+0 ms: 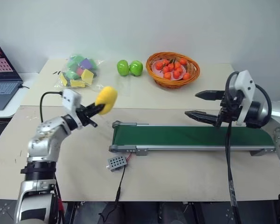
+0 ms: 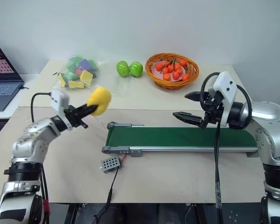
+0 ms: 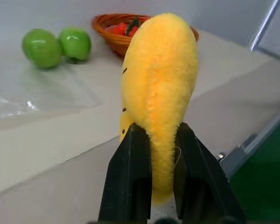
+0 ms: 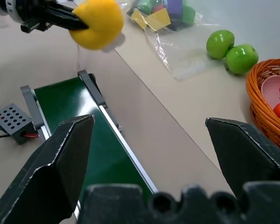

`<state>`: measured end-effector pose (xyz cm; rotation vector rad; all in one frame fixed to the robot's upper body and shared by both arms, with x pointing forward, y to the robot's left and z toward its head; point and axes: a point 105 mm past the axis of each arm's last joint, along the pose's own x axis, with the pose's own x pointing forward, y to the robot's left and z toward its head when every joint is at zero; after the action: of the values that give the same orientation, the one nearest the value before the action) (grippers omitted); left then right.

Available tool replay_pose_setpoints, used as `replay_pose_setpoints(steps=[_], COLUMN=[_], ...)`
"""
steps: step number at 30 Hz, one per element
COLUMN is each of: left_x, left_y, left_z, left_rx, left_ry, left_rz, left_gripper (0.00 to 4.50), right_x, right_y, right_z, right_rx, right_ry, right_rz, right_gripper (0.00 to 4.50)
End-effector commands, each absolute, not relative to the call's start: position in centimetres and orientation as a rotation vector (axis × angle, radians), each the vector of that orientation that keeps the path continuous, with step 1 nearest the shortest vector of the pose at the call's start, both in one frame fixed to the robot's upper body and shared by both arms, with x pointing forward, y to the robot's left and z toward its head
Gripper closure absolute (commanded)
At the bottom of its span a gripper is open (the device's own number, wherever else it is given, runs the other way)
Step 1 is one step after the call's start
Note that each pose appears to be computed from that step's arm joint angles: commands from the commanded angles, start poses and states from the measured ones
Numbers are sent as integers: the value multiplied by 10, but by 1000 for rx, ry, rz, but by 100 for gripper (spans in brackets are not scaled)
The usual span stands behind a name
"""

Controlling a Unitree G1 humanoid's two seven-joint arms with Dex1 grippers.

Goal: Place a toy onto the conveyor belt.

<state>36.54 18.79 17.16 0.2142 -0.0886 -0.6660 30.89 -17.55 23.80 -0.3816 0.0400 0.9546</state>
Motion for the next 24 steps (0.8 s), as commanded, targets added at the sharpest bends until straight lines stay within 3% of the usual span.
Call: replay_pose_setpoints(steps=[1, 6, 11, 17, 24], left_x=[350, 336, 315, 311, 327], left_y=[173, 155, 123, 102, 103], left_z=[203, 199, 167, 150, 120], left_rx=[626, 1042, 1370, 1444, 1485], left_ry=[-343, -525, -708, -797, -723], left_rz=[-666, -720, -869, -928, -999], left_gripper=[389, 389, 389, 389, 389], right_x=[305, 305, 296, 287, 287], right_y=[-173, -173, -171, -161, -163], right_z=[254, 251, 238, 232, 240], right_rx=[-416, -409, -383, -385, -400], right_ry=[-27, -23, 39, 66, 45], right_rz=[959, 959, 1014, 1079, 1043], right_gripper=[0, 0, 0, 0, 0])
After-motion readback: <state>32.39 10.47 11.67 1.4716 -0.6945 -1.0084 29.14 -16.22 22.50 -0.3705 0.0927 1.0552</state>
